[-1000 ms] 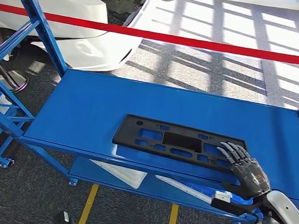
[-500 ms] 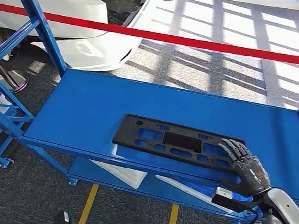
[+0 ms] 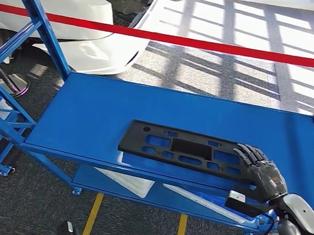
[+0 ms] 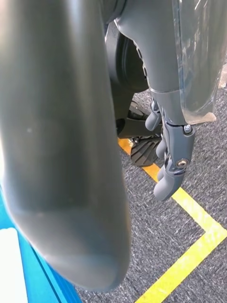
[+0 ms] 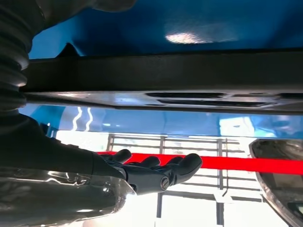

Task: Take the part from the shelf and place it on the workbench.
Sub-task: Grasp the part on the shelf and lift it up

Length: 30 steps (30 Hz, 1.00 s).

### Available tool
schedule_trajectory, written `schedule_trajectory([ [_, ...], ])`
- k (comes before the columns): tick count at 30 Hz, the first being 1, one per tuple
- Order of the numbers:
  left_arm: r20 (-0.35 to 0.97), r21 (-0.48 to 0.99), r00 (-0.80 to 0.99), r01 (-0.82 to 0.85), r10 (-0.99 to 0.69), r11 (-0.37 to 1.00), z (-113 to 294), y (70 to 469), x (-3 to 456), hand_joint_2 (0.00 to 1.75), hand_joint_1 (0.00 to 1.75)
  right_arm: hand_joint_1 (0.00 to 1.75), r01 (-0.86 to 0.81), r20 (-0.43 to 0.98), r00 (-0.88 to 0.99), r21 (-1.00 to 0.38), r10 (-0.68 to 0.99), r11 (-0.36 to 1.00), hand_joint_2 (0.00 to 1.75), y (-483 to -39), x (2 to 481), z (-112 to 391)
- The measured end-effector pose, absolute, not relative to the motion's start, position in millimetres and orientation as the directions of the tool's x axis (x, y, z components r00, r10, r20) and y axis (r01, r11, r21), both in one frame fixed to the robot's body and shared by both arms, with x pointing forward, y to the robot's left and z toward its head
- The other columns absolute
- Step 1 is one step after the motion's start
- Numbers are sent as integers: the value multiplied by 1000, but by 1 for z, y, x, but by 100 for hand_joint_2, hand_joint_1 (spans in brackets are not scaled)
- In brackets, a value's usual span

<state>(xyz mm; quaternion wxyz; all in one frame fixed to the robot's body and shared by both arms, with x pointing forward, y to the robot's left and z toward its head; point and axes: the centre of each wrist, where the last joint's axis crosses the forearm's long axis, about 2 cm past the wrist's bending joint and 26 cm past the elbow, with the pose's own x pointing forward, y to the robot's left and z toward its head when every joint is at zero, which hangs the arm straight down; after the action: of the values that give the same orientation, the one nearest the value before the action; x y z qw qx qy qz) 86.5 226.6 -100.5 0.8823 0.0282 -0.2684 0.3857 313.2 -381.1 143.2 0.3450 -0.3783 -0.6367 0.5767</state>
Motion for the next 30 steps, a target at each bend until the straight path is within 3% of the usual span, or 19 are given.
schedule_trajectory([
  [10, 497, -156, 559, -695, 664, 702, -100, 226, 89, 0, 0, 0, 187, -157, -414, -979, 897, -85, 175, -387, 327, 140],
  [30, 495, -158, 569, -685, 657, 711, -99, 226, 92, 0, 0, 0, 203, -140, -431, -978, 891, -56, 175, -372, 332, 130],
])
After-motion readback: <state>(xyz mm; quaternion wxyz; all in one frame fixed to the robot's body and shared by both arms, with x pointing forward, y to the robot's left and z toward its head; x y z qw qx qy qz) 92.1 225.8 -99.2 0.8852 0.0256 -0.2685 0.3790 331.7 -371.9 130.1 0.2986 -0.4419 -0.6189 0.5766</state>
